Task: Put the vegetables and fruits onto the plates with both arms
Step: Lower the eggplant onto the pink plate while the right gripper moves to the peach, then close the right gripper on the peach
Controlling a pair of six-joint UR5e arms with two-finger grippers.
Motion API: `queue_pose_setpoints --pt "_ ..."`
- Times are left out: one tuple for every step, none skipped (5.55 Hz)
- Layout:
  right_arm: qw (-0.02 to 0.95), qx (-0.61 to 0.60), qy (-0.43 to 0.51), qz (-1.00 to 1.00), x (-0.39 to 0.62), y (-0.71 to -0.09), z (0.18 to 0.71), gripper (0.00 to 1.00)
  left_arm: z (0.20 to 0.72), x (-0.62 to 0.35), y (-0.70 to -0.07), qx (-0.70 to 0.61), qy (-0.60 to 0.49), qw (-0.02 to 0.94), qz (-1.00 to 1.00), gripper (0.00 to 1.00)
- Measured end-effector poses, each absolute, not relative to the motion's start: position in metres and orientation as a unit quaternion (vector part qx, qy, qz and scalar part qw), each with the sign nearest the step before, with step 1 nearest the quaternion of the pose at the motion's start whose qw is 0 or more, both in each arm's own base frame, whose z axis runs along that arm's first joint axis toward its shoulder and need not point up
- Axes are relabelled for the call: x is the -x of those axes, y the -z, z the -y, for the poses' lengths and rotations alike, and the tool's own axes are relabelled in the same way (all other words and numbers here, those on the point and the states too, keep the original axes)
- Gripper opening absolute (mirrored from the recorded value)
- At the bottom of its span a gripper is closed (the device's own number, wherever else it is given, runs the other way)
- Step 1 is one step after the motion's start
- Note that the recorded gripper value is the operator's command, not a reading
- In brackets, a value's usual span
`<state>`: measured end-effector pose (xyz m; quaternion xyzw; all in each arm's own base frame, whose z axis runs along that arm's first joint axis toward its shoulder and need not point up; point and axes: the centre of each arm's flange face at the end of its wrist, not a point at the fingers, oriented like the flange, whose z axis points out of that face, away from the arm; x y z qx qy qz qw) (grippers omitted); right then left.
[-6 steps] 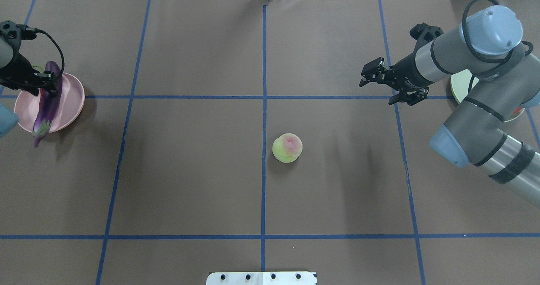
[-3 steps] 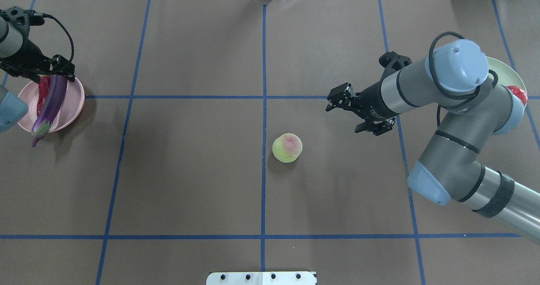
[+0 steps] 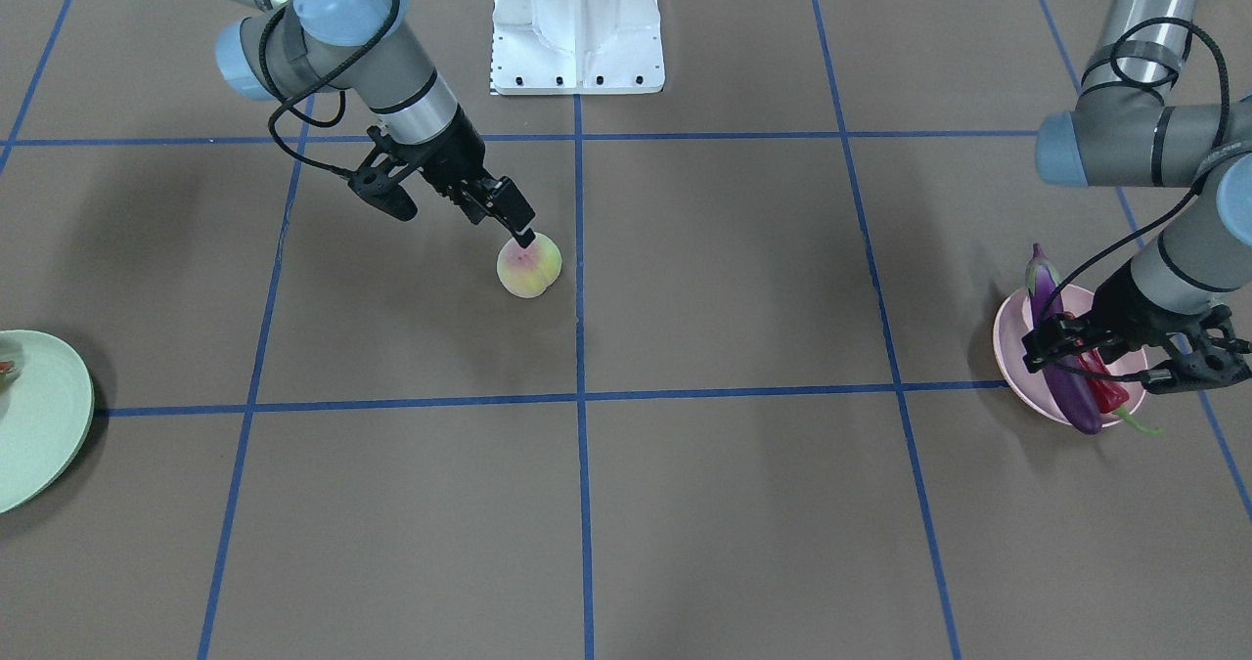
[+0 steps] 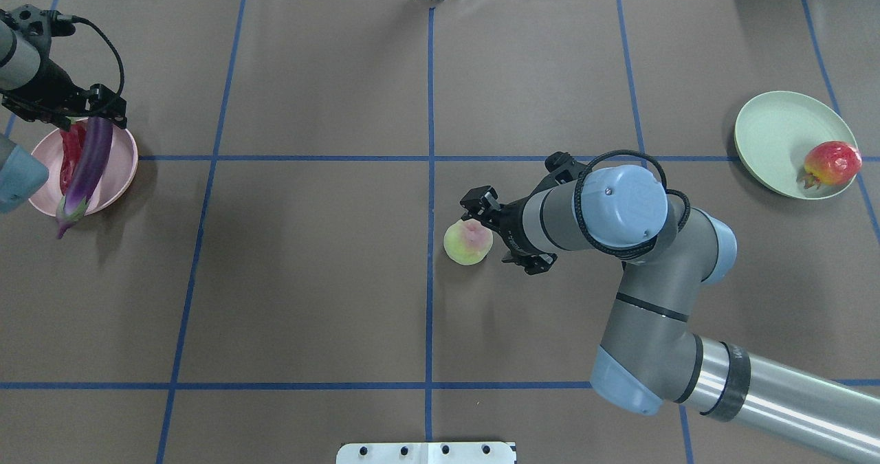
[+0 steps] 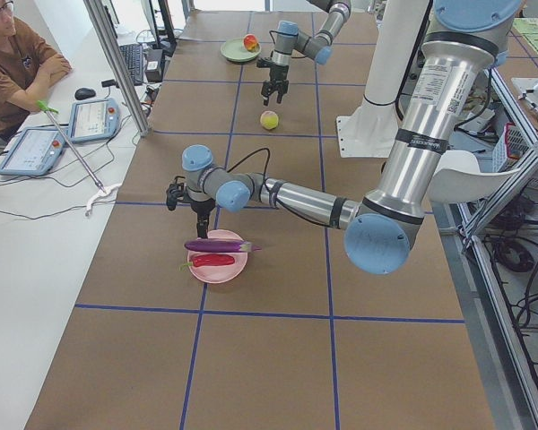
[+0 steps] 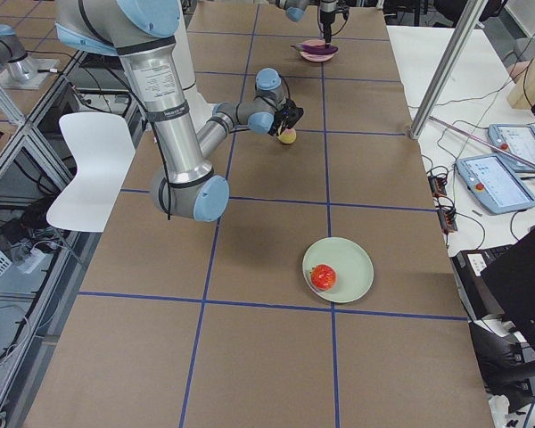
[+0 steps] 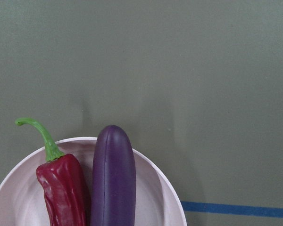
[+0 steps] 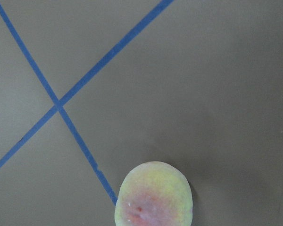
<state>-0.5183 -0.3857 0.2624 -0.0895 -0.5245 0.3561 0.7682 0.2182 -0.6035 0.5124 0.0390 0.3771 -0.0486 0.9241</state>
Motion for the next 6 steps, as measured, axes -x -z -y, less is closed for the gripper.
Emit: queue_pose_setpoints --pt "0.757 0.092 -0.388 0.517 0.534 -0.266 0.382 1.00 0.603 -0.218 -0.511 -0.041 0.049 0.924 -0.377 1.00" --pt "0.747 0.100 -0.413 0.511 0.543 -0.268 0.384 1.00 0.603 -0.218 -0.511 -0.042 0.049 0.924 -0.377 1.00" --pt "0.744 0.103 -0.426 0.505 0.551 -0.271 0.386 0.98 0.603 -0.218 -0.511 -0.042 0.049 0.924 -0.376 1.00" --pt "0.745 0.101 -0.431 0.499 0.560 -0.275 0.385 0.44 0.603 -0.217 -0.511 -0.042 0.049 0.924 -0.376 1.00" --pt "0.745 0.096 -0.433 0.497 0.565 -0.277 0.382 0.00 0.603 -0.218 -0.510 -0.041 0.053 0.924 -0.377 1.00" --pt "0.744 0.093 -0.433 0.500 0.564 -0.275 0.383 0.00 0.603 -0.218 -0.507 -0.039 0.062 0.923 -0.378 1.00"
